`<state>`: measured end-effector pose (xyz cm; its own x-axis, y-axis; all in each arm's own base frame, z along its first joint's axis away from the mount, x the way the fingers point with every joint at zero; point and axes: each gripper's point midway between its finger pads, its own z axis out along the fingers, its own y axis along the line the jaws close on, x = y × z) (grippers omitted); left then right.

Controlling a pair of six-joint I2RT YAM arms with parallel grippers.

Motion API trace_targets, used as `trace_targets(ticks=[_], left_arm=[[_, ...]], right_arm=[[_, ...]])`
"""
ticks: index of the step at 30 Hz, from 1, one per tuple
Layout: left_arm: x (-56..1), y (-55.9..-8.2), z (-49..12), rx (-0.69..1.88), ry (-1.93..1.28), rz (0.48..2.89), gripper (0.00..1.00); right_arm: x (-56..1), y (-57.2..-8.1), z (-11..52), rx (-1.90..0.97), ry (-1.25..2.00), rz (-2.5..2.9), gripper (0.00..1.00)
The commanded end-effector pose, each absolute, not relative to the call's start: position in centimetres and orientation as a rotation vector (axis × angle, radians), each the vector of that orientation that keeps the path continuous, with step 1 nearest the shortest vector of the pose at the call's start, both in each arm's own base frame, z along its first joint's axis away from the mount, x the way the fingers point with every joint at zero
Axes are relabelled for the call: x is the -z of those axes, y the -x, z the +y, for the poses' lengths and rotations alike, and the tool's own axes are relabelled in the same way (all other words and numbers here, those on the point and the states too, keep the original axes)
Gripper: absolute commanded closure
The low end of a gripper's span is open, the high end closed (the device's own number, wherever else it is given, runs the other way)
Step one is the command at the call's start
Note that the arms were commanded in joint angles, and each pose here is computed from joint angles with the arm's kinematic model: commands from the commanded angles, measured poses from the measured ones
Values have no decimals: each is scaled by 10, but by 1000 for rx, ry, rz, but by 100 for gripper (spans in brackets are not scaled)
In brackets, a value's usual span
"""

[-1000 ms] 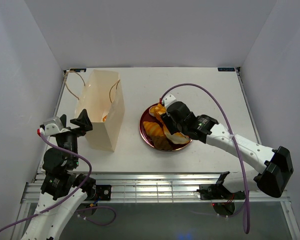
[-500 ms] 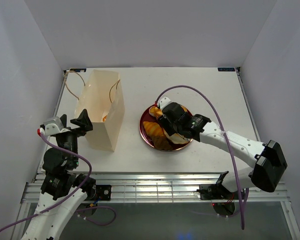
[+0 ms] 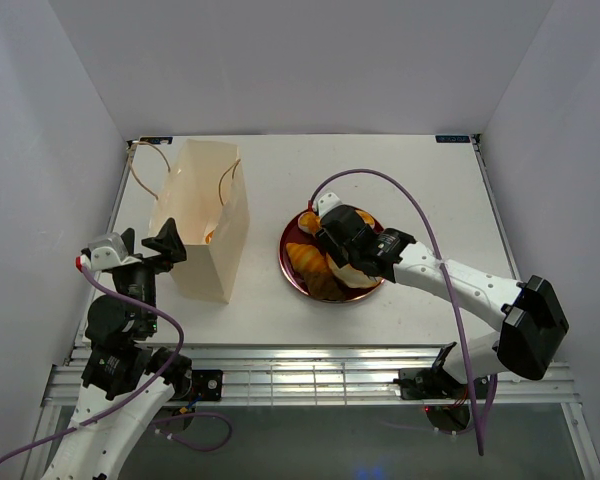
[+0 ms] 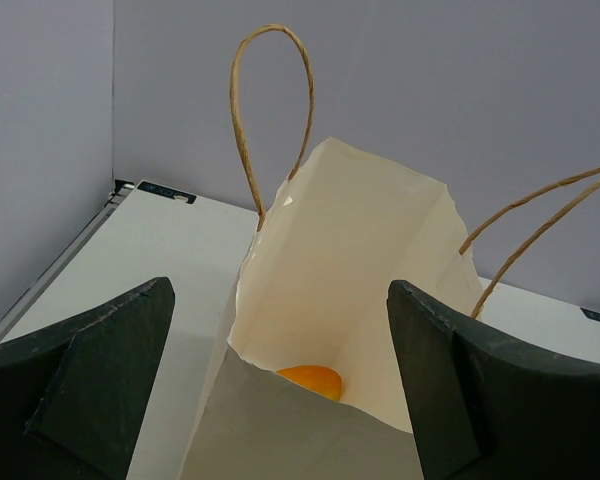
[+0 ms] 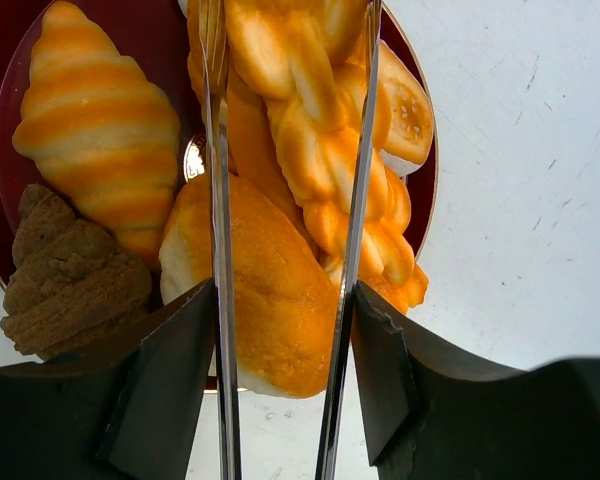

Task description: Place the fake bread into the paper bag

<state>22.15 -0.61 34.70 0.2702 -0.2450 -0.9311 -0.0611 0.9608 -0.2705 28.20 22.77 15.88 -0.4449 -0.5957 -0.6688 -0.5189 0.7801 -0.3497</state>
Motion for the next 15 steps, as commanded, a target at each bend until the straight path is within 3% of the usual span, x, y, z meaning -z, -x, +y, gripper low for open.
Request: trace_targets(ticks=[1, 15], left_arm=[[-346, -224, -11, 135, 254, 1311, 2], [-346, -223, -11, 138, 252, 1310, 2]], right_arm=[[-190, -294, 235, 80, 729, 2061, 41], [-207, -290, 236, 20, 721, 2043, 63]])
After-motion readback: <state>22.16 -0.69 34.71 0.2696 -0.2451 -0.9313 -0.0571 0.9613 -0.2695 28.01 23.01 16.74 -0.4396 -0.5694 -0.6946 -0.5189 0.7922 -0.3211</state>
